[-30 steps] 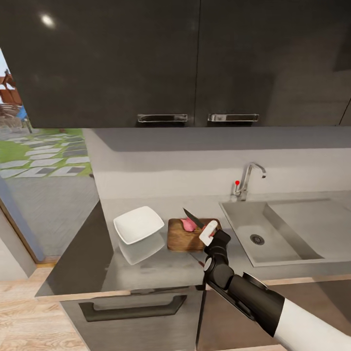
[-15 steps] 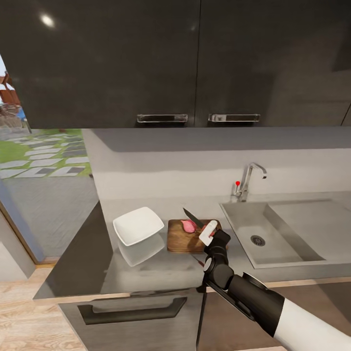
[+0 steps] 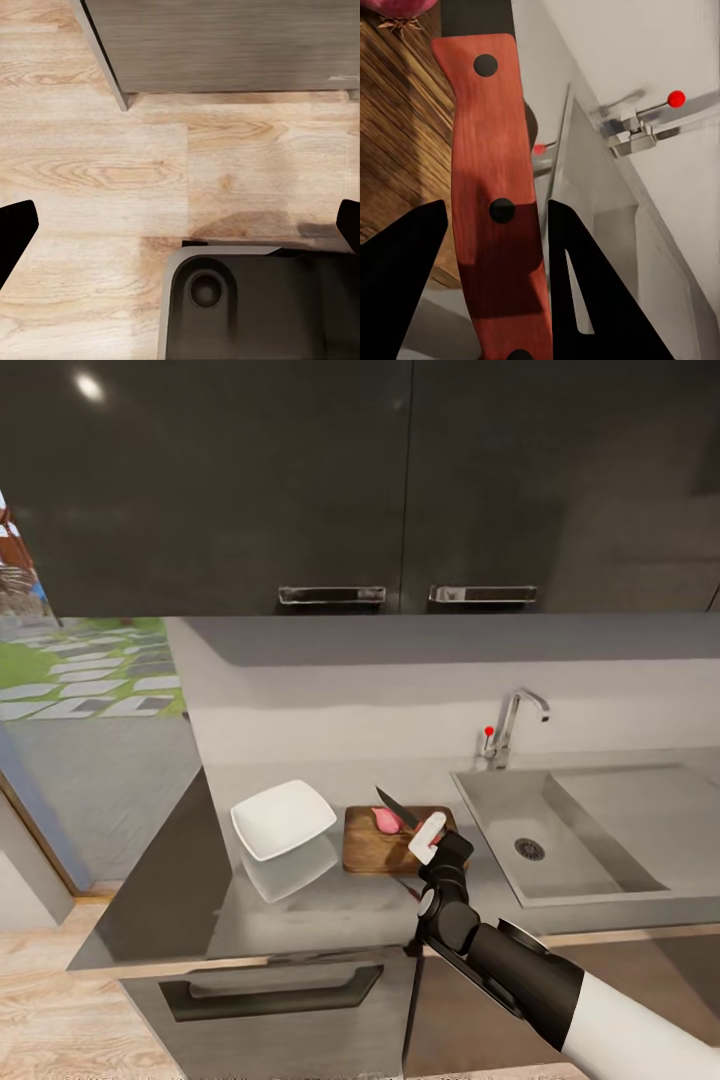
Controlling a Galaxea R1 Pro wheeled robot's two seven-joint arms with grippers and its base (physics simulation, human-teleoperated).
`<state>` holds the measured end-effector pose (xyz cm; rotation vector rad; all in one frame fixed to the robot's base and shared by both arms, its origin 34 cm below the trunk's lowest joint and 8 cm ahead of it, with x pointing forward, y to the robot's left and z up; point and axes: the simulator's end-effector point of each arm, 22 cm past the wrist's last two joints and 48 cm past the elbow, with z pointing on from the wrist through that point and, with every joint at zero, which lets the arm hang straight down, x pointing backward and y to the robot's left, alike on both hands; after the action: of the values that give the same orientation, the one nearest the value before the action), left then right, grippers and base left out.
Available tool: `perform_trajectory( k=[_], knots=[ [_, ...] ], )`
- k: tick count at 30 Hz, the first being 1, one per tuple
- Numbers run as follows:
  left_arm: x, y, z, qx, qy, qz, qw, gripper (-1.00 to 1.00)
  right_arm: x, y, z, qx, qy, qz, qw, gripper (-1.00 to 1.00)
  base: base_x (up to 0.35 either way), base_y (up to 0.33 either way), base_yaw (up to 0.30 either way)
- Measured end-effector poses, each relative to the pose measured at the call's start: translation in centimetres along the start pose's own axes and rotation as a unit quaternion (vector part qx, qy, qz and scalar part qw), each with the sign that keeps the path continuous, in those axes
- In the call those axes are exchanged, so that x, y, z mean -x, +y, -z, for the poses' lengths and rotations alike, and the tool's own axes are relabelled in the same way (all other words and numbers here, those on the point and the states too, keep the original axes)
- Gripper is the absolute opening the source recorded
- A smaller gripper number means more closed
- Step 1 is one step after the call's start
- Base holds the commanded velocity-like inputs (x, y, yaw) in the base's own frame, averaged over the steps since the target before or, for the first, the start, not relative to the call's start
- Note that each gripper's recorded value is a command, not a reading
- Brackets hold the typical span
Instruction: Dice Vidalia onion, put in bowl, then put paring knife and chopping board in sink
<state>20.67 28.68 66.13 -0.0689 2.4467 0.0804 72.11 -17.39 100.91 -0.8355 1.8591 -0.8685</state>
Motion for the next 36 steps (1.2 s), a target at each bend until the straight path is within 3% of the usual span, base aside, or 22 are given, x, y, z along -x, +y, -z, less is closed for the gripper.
perform_trajectory(
  k=[18, 36],
  knots=[
    [-0.8, 0.0, 0.4, 0.0, 0.015, -0.001, 0.9999, 1.0, -1.0, 1.4, -0.9, 0.01, 0.012, 0.007, 0.9999, -1.0, 0.0, 0.0, 0.0],
    [-0.8, 0.0, 0.4, 0.0, 0.015, -0.001, 0.9999, 1.0, -1.1, 1.5, -0.9, 0.011, 0.012, 0.006, 0.9998, -1.0, 0.0, 0.0, 0.0]
  ],
)
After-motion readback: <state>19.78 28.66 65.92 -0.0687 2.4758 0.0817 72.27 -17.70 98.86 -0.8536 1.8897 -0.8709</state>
